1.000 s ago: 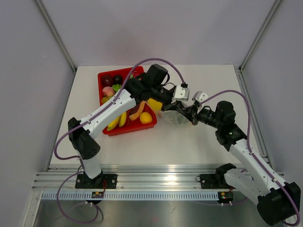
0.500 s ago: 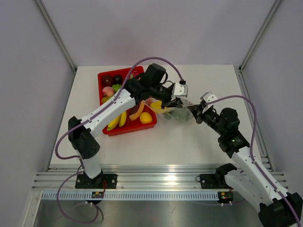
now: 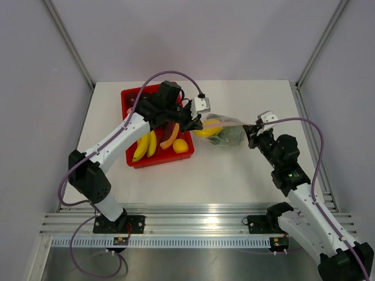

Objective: Place the food in the zip-top bag and seal the zipper
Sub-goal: Zip the zipper food storage bag at the center of the board.

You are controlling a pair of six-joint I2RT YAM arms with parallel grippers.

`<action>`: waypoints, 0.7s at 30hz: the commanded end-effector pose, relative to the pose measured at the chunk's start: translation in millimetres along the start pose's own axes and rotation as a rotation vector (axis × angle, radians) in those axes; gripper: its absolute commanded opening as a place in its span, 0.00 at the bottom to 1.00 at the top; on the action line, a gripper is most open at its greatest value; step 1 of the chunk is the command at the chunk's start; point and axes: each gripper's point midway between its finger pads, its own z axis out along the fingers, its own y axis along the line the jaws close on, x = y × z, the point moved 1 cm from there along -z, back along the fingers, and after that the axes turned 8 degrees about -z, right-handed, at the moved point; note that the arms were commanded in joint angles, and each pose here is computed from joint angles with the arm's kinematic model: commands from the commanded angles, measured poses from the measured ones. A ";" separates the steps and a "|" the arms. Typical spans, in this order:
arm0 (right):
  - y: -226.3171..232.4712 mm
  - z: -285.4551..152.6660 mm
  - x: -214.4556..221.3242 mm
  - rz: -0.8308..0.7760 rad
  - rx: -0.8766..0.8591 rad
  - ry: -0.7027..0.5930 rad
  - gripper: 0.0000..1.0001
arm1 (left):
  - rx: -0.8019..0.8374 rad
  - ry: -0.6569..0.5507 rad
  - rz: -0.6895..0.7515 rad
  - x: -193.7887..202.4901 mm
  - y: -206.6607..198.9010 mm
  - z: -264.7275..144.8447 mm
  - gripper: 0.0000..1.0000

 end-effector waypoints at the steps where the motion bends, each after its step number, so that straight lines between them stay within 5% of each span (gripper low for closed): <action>1: -40.8 -5.1 -31.7 0.007 0.189 -0.089 0.00 | -0.152 0.005 -0.053 11.4 16.2 -32.3 0.00; 12: -53.2 -9.6 -25.8 0.032 0.242 -0.068 0.00 | -0.298 -0.004 -0.129 41.8 31.4 -73.7 0.00; 21: -52.1 -10.8 -33.4 0.049 0.236 -0.095 0.00 | -0.233 -0.085 -0.129 24.6 18.8 -75.0 0.00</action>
